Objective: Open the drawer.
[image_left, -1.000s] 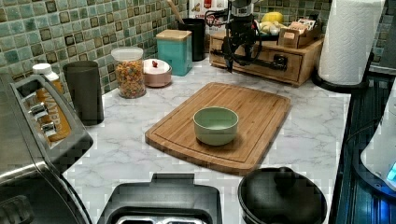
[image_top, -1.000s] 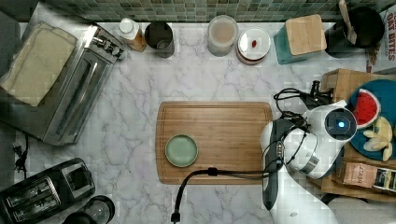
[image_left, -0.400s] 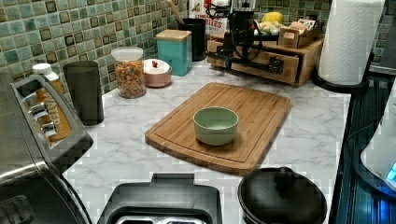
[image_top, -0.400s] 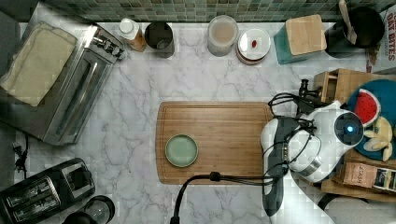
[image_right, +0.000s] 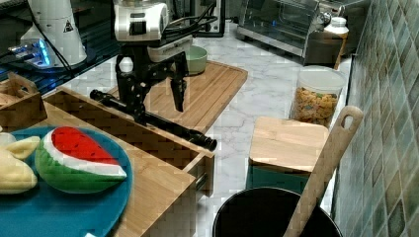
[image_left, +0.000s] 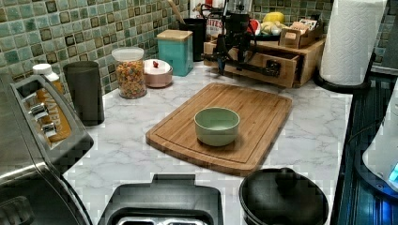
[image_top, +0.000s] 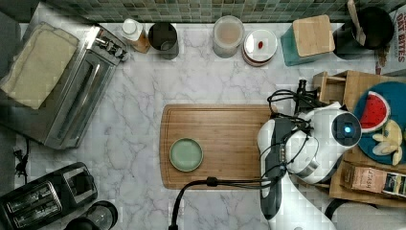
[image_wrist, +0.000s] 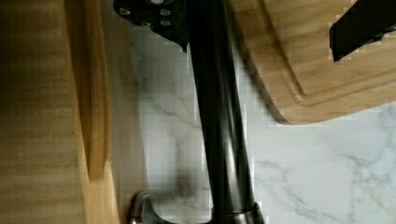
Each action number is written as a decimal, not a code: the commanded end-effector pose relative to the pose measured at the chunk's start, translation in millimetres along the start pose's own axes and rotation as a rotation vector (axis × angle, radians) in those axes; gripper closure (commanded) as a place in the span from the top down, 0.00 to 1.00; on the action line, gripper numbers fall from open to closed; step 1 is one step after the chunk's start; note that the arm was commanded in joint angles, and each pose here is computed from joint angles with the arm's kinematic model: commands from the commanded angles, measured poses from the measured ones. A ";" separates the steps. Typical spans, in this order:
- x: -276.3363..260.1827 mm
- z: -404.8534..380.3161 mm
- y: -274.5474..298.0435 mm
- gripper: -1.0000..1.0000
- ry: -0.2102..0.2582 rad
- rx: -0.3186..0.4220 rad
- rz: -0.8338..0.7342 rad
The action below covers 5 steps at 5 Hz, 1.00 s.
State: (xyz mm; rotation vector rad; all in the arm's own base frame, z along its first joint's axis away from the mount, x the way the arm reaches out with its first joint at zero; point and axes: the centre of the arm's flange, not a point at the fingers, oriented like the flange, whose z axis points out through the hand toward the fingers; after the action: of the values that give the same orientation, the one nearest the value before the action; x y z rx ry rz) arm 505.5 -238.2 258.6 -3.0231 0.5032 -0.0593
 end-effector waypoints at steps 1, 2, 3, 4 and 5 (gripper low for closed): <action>-40.5 -4.4 -228.7 1.00 -0.099 0.084 -0.199; -43.6 -8.3 -247.3 1.00 -0.125 0.091 -0.199; -41.2 -17.5 -262.9 1.00 -0.118 0.094 -0.191; -43.2 -36.6 -265.7 1.00 -0.094 0.079 -0.185; -56.8 -55.6 -265.3 1.00 -0.045 0.077 -0.197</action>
State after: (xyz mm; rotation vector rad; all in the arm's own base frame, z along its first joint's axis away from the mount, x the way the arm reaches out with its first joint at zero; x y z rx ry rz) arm 532.5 -103.7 262.5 -3.0010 0.3613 0.0882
